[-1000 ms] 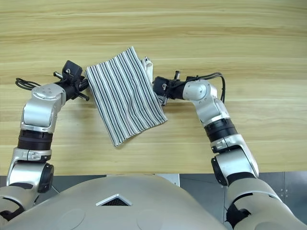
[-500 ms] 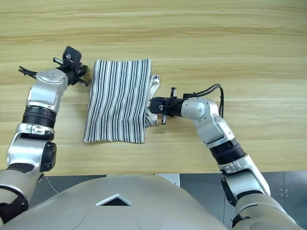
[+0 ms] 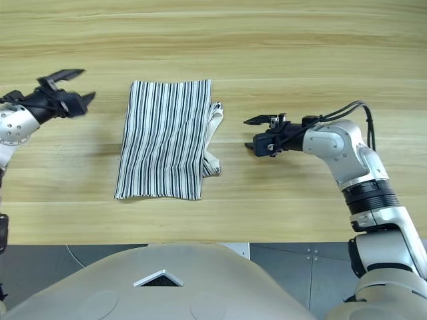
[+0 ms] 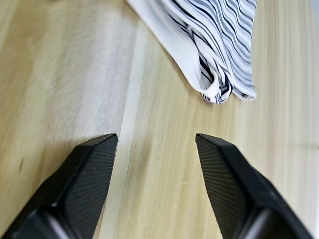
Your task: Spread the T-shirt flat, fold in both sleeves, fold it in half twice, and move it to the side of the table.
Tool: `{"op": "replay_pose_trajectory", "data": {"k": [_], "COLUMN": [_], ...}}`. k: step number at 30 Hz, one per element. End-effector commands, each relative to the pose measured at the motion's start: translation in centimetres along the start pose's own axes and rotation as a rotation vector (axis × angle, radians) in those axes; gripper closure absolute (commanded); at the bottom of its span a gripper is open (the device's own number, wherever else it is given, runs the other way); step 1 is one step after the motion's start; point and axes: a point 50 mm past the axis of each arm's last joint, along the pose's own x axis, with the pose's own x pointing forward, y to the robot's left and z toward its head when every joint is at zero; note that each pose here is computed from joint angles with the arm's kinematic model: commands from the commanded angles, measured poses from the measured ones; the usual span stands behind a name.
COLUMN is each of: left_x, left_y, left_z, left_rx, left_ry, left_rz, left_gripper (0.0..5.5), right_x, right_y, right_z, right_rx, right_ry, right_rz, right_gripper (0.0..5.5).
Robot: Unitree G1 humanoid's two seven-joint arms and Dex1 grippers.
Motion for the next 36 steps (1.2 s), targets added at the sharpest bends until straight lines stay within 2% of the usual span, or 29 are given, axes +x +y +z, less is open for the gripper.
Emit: {"op": "replay_pose_trajectory", "data": {"k": [1, 6, 7, 10, 22, 36], "left_x": [-1.7, -2.8, -3.0, -3.4, -1.8, -0.7], "left_y": [-2.5, -4.4, -5.2, -6.7, -7.8, -8.8], "left_z": [3.3, 3.4, 3.4, 3.5, 6.3, 7.1], "left_rx": [0.435, 0.503, 0.505, 0.486, 0.372, 0.351], "left_ry": [-0.334, -0.442, -0.457, -0.504, -0.653, -0.668], "left_rz": [-0.202, -0.225, -0.249, -0.288, -0.213, -0.207], "left_gripper": [2.12, 1.26, 1.23, 1.23, 1.23, 1.23], "right_x": [-0.8, -0.9, -0.7, -0.1, 3.6, 6.3], "right_y": [1.7, 3.1, 3.6, 4.4, 7.1, 7.2], "right_z": [-0.5, -0.8, -0.7, -0.5, 3.4, 4.9], "right_rx": [-0.317, -0.419, -0.444, -0.497, -0.52, -0.555], "right_ry": [-0.063, -0.122, -0.136, -0.173, -0.429, -0.468], "right_rz": [0.095, 0.132, 0.165, 0.2, 0.203, 0.172], "right_gripper": [1.81, 0.89, 0.85, 0.85, 0.85, 0.85]}}
